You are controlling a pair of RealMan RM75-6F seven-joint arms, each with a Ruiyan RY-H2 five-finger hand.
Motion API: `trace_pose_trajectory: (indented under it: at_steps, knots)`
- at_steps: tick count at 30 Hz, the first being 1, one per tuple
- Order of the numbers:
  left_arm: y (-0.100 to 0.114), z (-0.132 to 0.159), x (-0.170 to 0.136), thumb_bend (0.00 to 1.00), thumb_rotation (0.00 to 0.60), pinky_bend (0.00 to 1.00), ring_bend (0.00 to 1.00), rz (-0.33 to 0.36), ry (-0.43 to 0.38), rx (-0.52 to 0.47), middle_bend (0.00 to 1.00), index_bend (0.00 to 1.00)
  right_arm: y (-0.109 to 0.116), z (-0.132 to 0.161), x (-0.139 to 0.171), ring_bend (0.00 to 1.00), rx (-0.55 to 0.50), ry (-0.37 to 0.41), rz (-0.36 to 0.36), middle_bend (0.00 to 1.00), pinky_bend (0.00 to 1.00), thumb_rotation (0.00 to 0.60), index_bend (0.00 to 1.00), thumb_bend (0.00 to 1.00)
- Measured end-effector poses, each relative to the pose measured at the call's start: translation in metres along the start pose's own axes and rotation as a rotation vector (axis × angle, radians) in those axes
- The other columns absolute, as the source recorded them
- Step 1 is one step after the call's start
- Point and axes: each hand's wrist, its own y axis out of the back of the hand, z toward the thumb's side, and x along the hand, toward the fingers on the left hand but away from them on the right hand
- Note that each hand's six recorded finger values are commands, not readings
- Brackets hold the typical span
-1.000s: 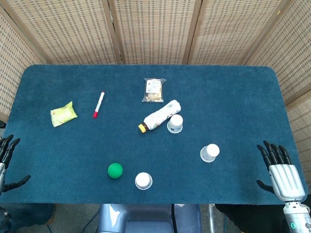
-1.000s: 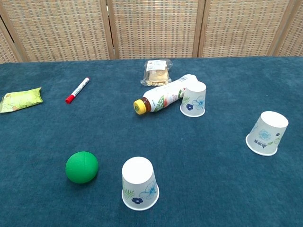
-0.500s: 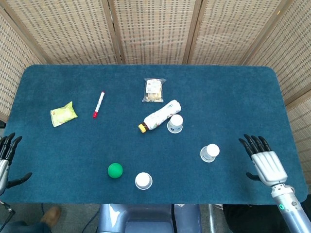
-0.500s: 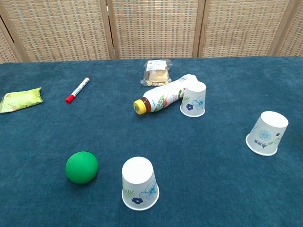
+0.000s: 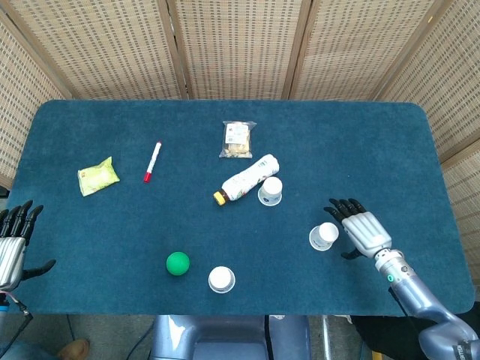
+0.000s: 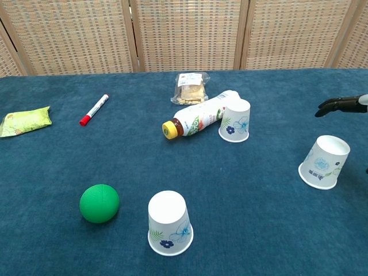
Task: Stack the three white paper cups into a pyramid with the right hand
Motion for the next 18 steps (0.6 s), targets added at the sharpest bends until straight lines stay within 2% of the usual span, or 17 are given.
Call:
trace_pose_trajectory:
  at_steps: [3,9,12,18]
  knots:
    - [0.0,-0.001,0.001,0.0,0.6,0.0,0.0,0.001,0.002,-0.004,0.0,0.0,-0.003,-0.002,-0.009,0.2,0.021,-0.009,0.011,0.22,0.33,0.6,0.21,0.15]
    - [-0.001,-0.002,0.004,0.0,0.6,0.0,0.0,-0.005,0.007,-0.007,0.0,0.0,-0.005,0.001,-0.024,0.45,0.055,0.001,0.034,0.48,0.58,0.6,0.47,0.28]
    - [-0.001,-0.003,0.004,0.0,0.6,0.0,0.0,-0.006,0.007,-0.009,0.0,0.0,-0.007,0.003,-0.027,0.49,0.069,0.005,0.043,0.52,0.63,0.6,0.52,0.33]
    - [-0.002,-0.003,0.005,0.0,0.6,0.0,0.0,-0.013,0.01,-0.012,0.0,0.0,0.0,0.019,-0.023,0.5,0.085,0.066,0.028,0.53,0.64,0.6,0.53,0.36]
